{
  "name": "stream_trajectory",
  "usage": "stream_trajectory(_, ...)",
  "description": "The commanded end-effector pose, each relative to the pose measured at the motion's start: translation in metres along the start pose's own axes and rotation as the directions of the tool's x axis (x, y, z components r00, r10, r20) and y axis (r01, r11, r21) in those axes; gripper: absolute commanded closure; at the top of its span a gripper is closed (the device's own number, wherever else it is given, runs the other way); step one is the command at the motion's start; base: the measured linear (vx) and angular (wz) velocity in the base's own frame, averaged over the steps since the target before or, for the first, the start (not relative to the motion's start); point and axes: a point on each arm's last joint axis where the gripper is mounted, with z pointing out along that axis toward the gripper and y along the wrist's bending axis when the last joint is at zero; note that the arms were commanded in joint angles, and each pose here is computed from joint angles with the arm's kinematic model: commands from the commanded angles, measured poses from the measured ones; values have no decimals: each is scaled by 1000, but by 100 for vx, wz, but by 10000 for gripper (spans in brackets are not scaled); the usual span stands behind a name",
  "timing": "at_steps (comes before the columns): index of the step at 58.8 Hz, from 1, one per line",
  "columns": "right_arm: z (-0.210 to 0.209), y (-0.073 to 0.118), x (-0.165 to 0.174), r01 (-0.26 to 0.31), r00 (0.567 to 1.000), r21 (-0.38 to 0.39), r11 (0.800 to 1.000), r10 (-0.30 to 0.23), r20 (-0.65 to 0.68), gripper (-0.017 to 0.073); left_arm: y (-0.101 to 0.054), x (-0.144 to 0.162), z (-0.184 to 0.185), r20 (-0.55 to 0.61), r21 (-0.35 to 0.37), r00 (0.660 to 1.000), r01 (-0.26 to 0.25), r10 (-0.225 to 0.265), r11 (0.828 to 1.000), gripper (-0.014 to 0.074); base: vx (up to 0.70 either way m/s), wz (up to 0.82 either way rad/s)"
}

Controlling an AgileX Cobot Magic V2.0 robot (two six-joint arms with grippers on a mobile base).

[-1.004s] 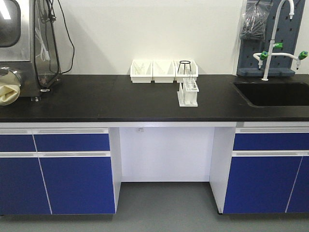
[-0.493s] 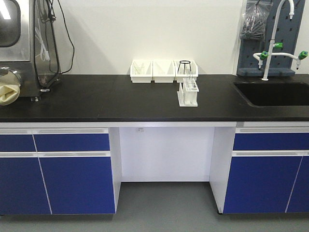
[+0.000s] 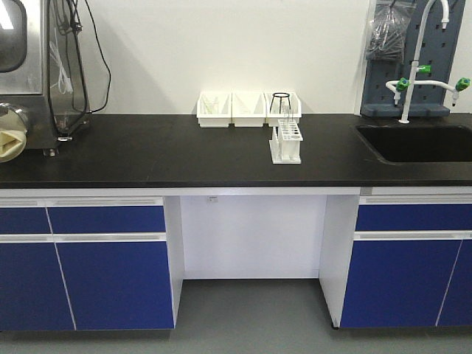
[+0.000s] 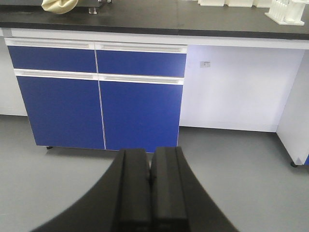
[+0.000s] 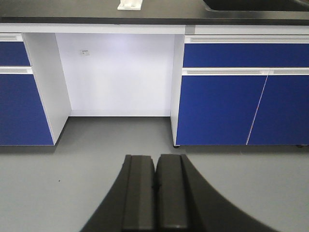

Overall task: Flip and reinsert test tube from rack
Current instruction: 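Drive the base forward toward the white test tube rack on the bench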

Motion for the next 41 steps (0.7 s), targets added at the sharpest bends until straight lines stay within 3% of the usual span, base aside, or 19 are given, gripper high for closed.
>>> stream_trajectory(1,-1,0,-7,14,997,3,1000,-14,81,571,-2,-8,-1,97,23,995,1,-3,1000,600,7,-1)
stream_trajectory(41,-1,0,-7,14,997,3,1000,-14,81,571,-2,-8,-1,97,23,995,1,-3,1000,600,16,3)
